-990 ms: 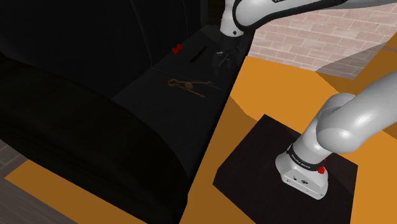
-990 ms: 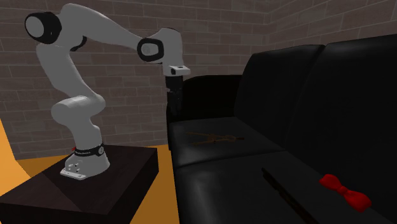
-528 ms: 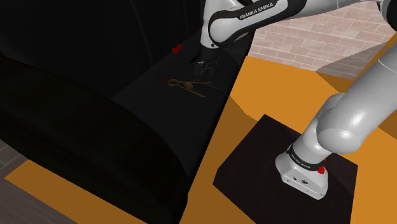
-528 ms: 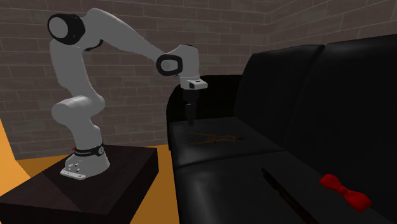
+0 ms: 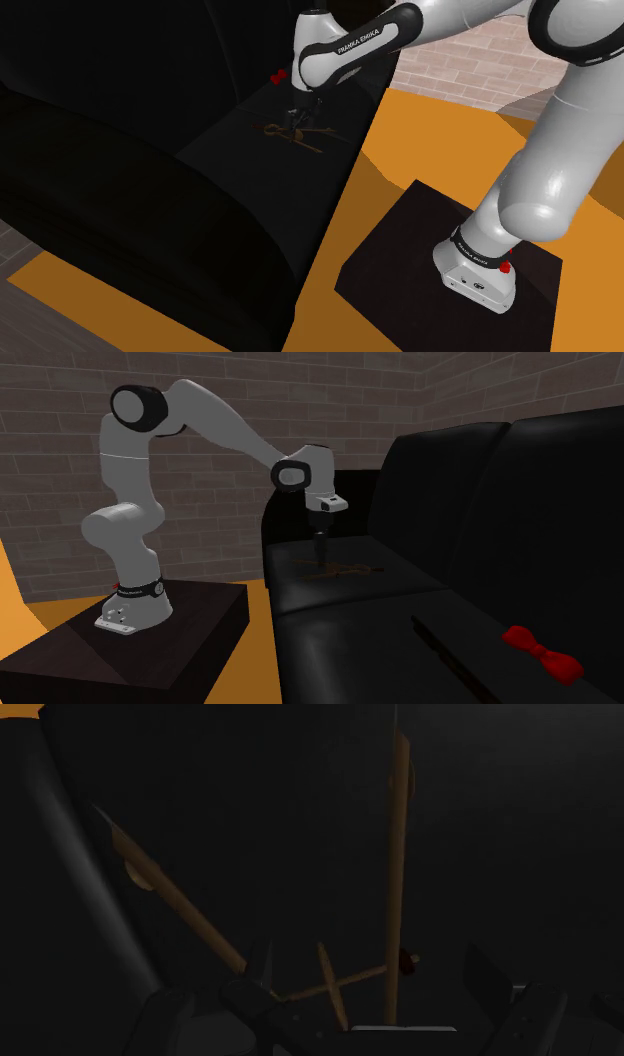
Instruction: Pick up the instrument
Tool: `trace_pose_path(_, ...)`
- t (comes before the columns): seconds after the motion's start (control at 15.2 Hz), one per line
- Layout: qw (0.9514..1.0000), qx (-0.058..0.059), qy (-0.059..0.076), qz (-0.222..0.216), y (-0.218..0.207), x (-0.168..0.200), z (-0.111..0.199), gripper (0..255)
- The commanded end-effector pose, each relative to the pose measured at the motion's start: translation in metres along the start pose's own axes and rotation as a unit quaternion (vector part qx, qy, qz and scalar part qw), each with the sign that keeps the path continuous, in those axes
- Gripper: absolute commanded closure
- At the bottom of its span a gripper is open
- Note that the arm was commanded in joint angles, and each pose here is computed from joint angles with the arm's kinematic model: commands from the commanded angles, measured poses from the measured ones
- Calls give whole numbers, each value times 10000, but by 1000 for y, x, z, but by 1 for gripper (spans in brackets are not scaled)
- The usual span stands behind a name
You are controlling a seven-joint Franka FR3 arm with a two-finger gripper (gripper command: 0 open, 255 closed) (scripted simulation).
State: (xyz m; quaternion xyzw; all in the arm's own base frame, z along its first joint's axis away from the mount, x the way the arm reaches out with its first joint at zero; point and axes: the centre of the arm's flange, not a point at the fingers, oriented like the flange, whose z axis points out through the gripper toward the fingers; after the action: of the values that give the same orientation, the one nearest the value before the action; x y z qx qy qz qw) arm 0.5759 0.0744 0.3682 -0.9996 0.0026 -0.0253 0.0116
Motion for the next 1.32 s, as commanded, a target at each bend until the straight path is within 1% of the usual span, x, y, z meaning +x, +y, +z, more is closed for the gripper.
trace_pose_path(0.0,10000,2,4,-1,0,0,11,0)
trace_pose_path(0.26,10000,2,4,-1,0,-1,35,0)
trace_pose_path(0.4,10000,2,4,-1,0,-1,35,0)
trace_pose_path(0.46,10000,2,4,0,1,-1,35,255)
trace_pose_path(1.06,10000,2,4,-1,0,-1,35,255)
trace_pose_path(1.25,10000,2,4,-1,0,0,19,255)
